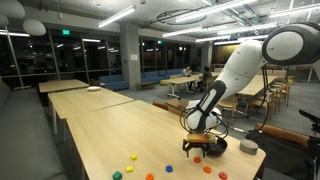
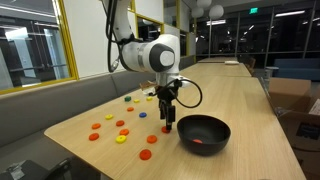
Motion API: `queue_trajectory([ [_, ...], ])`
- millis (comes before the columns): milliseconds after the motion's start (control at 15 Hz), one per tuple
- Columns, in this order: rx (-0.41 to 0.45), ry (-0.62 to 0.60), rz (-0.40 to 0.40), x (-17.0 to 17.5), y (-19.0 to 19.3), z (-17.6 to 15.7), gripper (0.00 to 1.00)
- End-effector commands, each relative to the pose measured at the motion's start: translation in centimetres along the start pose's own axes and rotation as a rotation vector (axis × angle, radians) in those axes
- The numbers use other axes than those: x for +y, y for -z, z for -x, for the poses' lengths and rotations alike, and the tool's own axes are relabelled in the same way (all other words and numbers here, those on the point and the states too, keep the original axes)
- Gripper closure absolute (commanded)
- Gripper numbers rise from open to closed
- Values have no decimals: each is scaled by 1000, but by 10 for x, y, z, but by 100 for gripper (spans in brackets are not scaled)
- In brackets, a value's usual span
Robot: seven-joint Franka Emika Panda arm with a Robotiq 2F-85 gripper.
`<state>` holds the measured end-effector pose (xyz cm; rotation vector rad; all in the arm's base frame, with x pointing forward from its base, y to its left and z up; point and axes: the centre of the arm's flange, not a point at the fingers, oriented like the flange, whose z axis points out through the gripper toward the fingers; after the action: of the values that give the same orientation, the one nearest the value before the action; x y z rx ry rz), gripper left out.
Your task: Put some of the rings in the black bowl
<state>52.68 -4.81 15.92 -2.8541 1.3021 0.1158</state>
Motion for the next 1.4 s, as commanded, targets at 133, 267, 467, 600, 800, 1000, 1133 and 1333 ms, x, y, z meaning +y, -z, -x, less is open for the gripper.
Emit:
queue_trajectory([
  [133, 48, -29, -32, -8, -11, -2, 0],
  [267, 45, -32, -36, -8, -12, -1, 0],
  [467, 50, -38, -46, -8, -11, 0, 0],
  [600, 47, -39, -50, -7, -10, 0, 0],
  [800, 26, -47, -54, -7, -11, 1, 0],
  [1000, 13, -61, -61, -6, -11, 3, 0],
  [1133, 10, -74, -61, -5, -12, 4, 0],
  [1333, 12, -87, -60, -2, -11, 5, 0],
])
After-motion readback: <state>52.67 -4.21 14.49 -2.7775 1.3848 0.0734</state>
